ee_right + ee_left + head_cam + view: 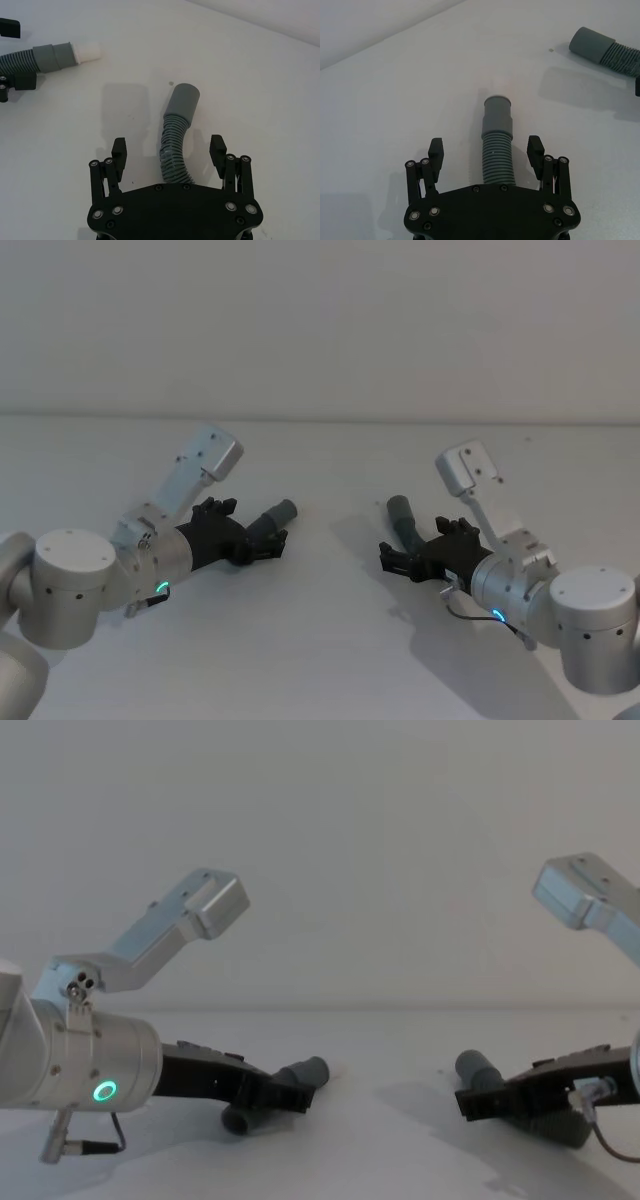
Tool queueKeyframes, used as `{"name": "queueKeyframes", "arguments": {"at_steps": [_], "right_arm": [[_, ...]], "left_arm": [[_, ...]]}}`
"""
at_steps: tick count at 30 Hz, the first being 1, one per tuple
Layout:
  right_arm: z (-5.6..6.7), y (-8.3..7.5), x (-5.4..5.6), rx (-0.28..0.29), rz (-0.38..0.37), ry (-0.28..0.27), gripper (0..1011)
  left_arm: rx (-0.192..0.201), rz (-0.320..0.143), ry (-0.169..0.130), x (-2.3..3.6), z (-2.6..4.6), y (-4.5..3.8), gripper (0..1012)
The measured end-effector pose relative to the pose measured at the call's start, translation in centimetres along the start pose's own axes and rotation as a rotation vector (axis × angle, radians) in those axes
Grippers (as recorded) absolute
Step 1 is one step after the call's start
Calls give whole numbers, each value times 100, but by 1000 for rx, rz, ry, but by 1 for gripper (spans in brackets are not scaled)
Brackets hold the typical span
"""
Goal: Use both hands to pick up one end of the pipe from the table, align the ends, and insert them.
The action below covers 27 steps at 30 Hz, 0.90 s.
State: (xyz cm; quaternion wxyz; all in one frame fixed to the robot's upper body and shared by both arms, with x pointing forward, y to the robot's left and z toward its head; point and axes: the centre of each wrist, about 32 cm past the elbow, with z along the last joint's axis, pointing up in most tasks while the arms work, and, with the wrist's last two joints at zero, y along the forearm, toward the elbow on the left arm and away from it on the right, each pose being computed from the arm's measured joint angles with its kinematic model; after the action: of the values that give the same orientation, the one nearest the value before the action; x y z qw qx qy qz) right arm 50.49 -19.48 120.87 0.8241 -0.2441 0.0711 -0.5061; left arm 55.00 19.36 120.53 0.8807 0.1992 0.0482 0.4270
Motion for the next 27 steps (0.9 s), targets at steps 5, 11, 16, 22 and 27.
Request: {"name": "queueKeyframes", "arguments": {"at_steps": [5, 11, 16, 22, 27], "right_arm": [[-6, 11, 0, -4, -3, -1, 1003], [-10, 26, -1, -8, -6, -1, 1003], [-14, 38, -1, -11, -6, -1, 1003], [-16, 47, -2, -13, -7, -1, 1004], [-17, 51, -2, -13, -7, -1, 925]], "left_arm": [[6, -1, -4, 5, 1, -3, 1001], [10, -1, -7, 13, 1, -3, 1001], [11, 1, -8, 18, 0, -4, 1001], [11, 3, -8, 23, 1, -5, 1001], [11, 4, -8, 25, -1, -4, 925]]}}
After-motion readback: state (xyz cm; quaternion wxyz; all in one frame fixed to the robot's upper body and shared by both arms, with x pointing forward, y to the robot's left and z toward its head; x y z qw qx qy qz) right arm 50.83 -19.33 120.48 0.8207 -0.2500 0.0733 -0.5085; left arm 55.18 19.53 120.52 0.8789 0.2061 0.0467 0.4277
